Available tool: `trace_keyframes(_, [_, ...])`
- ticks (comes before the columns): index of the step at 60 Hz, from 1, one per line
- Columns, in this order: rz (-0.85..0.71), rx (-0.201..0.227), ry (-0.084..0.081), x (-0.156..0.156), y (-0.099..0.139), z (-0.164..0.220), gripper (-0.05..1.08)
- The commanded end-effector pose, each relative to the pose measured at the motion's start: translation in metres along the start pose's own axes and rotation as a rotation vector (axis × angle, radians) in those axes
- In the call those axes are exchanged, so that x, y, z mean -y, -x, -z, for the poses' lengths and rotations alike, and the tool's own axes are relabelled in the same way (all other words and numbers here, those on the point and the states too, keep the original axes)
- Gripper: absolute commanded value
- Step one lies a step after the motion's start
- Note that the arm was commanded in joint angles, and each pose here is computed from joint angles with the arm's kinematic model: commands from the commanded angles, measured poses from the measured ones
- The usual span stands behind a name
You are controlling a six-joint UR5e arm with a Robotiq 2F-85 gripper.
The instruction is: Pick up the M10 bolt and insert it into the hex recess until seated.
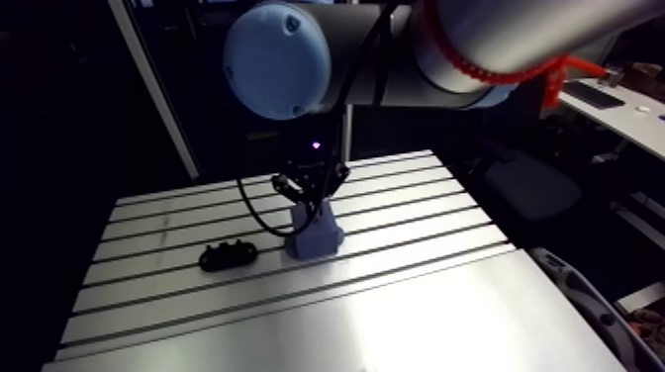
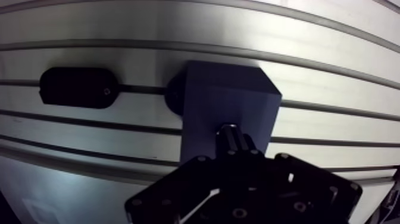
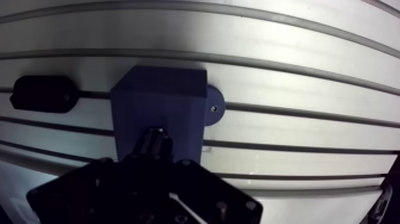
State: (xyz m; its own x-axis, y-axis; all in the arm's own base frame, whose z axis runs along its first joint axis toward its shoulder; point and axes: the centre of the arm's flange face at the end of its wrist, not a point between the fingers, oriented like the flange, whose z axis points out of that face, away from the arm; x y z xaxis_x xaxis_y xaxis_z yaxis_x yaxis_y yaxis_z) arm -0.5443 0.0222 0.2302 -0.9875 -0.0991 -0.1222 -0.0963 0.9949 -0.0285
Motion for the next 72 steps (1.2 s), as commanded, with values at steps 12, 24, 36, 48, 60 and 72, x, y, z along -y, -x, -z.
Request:
trace_keyframes(12, [-0.001,0.005,-0.002,-0.001,0.0,-0.003,1.08])
trace_keyframes(24, [-0.001,0.002,-0.001,-0.001,-0.001,-0.002,1.08])
trace_keyframes(36, [0.006,-0.013,-0.001,0.001,-0.004,0.004,1.08])
trace_keyframes(48, [0.008,-0.021,0.004,0.001,-0.004,0.012,1.08])
trace_keyframes(60, [0.009,-0.008,-0.001,0.003,-0.003,0.028,1.08])
trace_keyframes(72, [0.008,-0.011,0.001,0.005,0.001,0.057,1.08])
